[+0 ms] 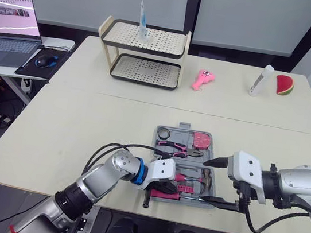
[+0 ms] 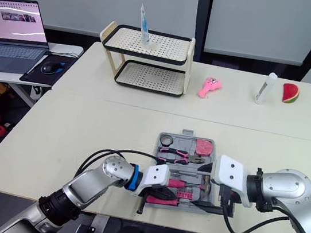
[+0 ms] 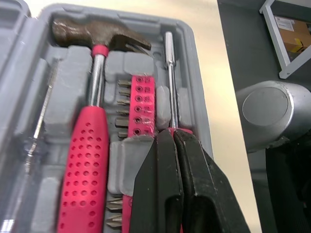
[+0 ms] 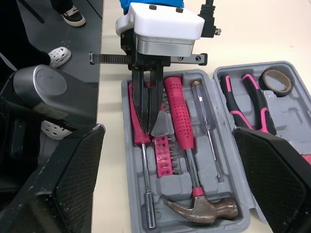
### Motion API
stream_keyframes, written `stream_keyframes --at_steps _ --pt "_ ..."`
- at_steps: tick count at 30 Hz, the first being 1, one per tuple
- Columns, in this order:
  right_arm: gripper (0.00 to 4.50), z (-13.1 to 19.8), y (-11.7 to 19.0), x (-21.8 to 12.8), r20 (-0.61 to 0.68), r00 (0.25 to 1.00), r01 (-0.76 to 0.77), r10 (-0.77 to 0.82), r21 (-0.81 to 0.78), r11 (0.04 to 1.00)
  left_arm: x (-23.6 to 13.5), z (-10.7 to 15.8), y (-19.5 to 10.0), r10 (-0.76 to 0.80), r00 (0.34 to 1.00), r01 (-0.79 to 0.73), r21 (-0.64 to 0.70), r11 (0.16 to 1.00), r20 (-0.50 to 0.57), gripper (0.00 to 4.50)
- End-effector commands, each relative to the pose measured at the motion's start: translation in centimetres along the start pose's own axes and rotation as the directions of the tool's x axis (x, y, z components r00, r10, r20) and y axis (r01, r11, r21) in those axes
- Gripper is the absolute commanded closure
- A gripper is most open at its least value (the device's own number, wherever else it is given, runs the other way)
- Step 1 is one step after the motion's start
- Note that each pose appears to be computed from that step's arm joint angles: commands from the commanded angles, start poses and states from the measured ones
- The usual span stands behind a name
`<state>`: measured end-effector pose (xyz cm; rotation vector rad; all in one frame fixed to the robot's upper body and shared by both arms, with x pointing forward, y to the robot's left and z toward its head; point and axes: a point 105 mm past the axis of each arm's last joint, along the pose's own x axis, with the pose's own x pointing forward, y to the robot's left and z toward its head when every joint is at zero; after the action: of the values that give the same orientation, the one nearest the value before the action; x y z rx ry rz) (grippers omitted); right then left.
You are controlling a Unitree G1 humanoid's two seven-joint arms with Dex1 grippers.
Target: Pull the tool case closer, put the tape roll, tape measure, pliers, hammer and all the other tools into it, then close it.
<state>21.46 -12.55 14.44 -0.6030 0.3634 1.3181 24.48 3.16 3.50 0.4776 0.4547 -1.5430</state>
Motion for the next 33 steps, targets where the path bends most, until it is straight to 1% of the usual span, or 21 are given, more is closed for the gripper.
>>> stream_keyframes --at_steps 1,4,8,13,17,18,20,21,23,25,27,33 --pt "0.00 0.8 -0.1 -0.4 0.014 1.000 0.016 -0.016 -0.046 0.999 0.6 -0.1 -0.3 -0.016 1.000 0.017 0.013 1.000 -0.015 4.49" --pt "0.00 0.7 -0.2 -0.4 0.012 1.000 0.018 -0.018 -0.044 0.999 0.7 -0.8 -0.4 -0.022 0.999 0.022 0.005 1.000 -0.044 4.49" --pt "0.00 0.4 -0.9 -0.4 0.018 0.999 0.036 -0.035 -0.035 0.999 0.2 0.0 -0.5 -0.026 1.000 0.026 0.013 1.000 0.014 4.49" --pt "0.00 -1.0 -2.1 -0.6 -0.023 0.997 0.067 -0.068 -0.030 0.997 -3.1 0.5 -0.5 0.005 0.998 -0.007 0.028 1.000 0.055 4.49" --pt "0.00 -2.6 -4.0 -0.9 -0.037 0.989 0.142 -0.142 -0.016 0.990 -6.6 1.3 -0.1 0.063 0.995 -0.066 0.034 0.997 0.083 4.49" --pt "0.18 -4.0 -5.1 -1.2 -0.086 0.978 0.186 -0.188 -0.033 0.982 -8.3 0.9 0.5 0.104 0.993 -0.106 0.032 0.994 0.057 4.50" --pt "0.64 -6.2 -6.7 -1.5 -0.173 0.956 0.227 -0.235 -0.064 0.972 -11.3 -0.6 2.2 0.208 0.978 -0.207 0.030 0.978 -0.011 4.50" --pt "0.94 -7.1 -7.4 -1.5 -0.207 0.945 0.243 -0.254 -0.076 0.967 -12.4 -1.4 2.9 0.250 0.967 -0.249 0.023 0.968 -0.043 4.50" --pt "1.67 -8.2 -8.2 -1.3 -0.248 0.932 0.248 -0.265 -0.099 0.964 -13.3 -2.6 3.9 0.295 0.952 -0.294 0.028 0.955 -0.082 4.50" --pt "2.15 -9.4 -8.8 -1.0 -0.284 0.922 0.240 -0.263 -0.113 0.964 -13.5 -3.2 4.9 0.334 0.937 -0.331 0.043 0.943 -0.105 4.50" --pt "2.50 -10.1 -9.0 -0.5 -0.308 0.918 0.222 -0.249 -0.122 0.967 -13.3 -3.5 5.9 0.372 0.922 -0.370 0.038 0.928 -0.108 4.50" --pt "3.47 -11.5 -9.1 0.2 -0.364 0.907 0.172 -0.214 -0.146 0.974 -10.7 -4.2 7.6 0.397 0.908 -0.397 0.029 0.917 -0.135 4.50"
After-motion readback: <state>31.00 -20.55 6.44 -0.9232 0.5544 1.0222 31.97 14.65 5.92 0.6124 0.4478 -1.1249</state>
